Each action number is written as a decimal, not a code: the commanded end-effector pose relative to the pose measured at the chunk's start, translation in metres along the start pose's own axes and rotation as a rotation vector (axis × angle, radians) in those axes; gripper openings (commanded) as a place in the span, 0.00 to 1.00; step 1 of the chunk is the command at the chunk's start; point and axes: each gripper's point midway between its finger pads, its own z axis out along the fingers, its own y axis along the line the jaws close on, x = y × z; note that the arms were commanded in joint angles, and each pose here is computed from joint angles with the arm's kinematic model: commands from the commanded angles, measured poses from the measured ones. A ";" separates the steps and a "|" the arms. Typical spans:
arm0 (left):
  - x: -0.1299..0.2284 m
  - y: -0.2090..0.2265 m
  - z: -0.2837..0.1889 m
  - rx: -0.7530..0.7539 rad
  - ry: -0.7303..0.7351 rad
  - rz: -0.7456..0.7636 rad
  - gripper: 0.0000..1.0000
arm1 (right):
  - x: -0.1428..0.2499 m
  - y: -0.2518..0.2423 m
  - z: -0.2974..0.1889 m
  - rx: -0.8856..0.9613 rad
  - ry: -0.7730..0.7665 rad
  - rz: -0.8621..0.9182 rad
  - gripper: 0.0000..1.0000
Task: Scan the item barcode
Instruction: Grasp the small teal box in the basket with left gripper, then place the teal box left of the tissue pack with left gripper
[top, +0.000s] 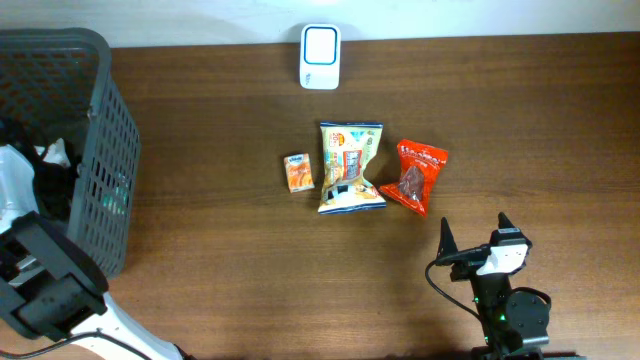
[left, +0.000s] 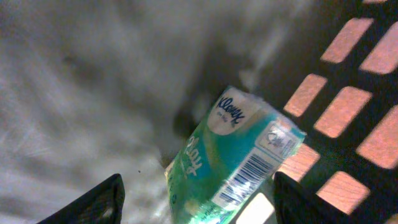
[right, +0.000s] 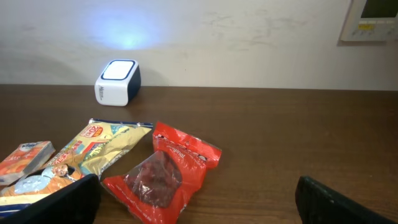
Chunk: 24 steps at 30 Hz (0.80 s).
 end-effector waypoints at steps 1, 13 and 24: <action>0.005 0.000 0.004 -0.006 0.015 0.025 0.70 | 0.004 -0.002 0.000 0.007 0.006 0.000 0.98; -0.006 -0.001 -0.005 -0.005 -0.025 -0.029 0.00 | 0.004 -0.002 0.000 0.007 0.006 0.000 0.98; -0.011 -0.094 -0.304 0.079 -0.640 0.112 0.00 | 0.004 -0.002 0.000 0.007 0.006 0.000 0.99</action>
